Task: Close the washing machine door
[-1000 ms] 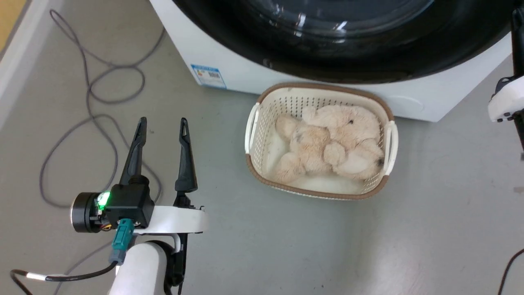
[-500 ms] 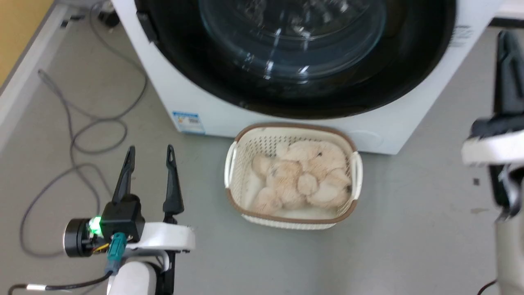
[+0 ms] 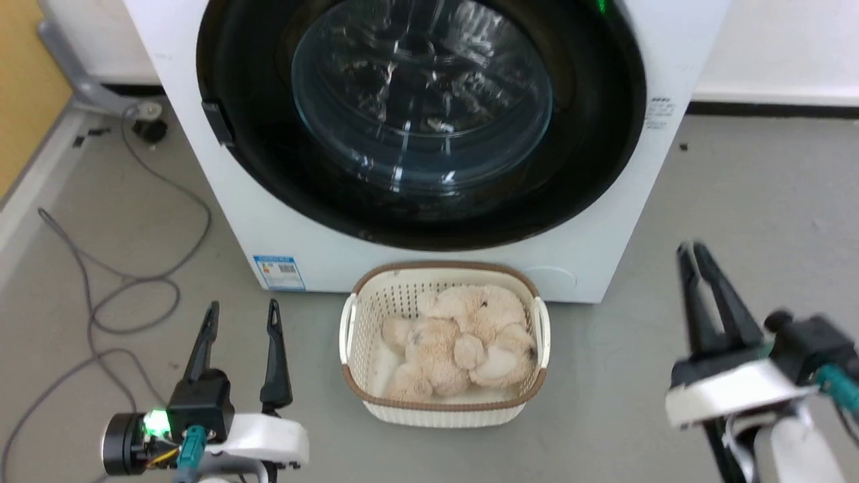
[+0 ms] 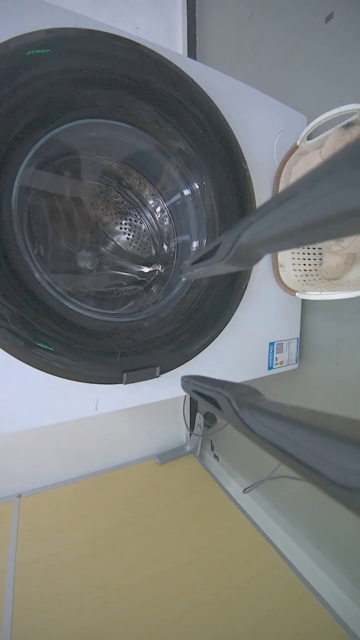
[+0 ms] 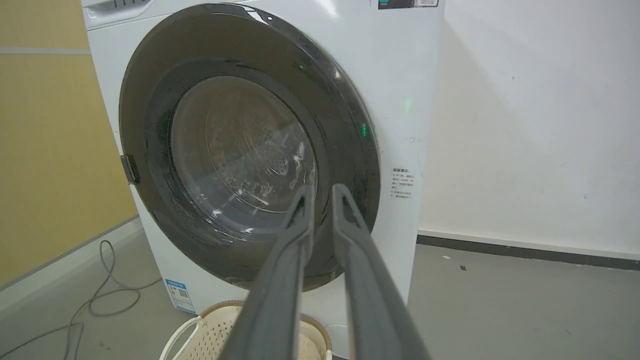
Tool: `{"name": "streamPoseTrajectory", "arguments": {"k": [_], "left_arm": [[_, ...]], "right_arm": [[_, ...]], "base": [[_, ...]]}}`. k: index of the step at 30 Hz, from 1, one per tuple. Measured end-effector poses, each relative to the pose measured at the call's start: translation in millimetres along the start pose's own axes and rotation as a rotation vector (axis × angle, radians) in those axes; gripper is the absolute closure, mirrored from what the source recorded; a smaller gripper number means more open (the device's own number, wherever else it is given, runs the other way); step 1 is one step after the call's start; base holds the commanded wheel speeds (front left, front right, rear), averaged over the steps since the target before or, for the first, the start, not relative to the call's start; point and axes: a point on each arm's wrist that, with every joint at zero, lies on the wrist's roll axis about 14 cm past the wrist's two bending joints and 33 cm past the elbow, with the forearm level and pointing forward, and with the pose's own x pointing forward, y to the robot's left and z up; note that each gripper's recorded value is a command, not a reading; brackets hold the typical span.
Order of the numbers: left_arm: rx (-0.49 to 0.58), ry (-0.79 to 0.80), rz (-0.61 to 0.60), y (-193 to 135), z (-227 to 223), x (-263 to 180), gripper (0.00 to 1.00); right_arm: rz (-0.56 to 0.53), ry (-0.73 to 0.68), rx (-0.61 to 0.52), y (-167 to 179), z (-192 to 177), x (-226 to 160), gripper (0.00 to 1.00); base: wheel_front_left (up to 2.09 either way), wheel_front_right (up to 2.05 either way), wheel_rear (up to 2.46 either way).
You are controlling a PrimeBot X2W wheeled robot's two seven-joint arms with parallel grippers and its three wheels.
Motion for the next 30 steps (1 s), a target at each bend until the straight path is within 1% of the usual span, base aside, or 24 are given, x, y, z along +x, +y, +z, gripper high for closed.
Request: {"name": "streamPoseTrajectory", "arguments": {"k": [4,9,15,16,30], "left_arm": [[-0.001,-0.002,-0.004,-1,2,-8,0.0],[0.005,0.003,-0.007,-1,1,-16,0.0],[0.003,0.011,-0.02,-3,-1,-19,0.0],[0.002,0.012,-0.021,-3,-1,-20,1.0],[0.0,0.027,-0.024,-3,-2,-19,1.0]], "right_arm": [[-0.014,0.052,0.042,3,-14,-22,0.0],[-0.034,0.115,0.057,2,-32,-45,0.0],[-0.052,0.142,0.084,0,-39,-57,0.0],[-0.051,0.142,0.083,0,-39,-57,1.0],[-0.047,0.154,0.072,0,-39,-57,1.0]], "base": [[0.0,0.0,0.0],[0.0,0.0,0.0],[0.0,0.0,0.0],[0.0,0.0,0.0],[0.0,0.0,0.0]]}}
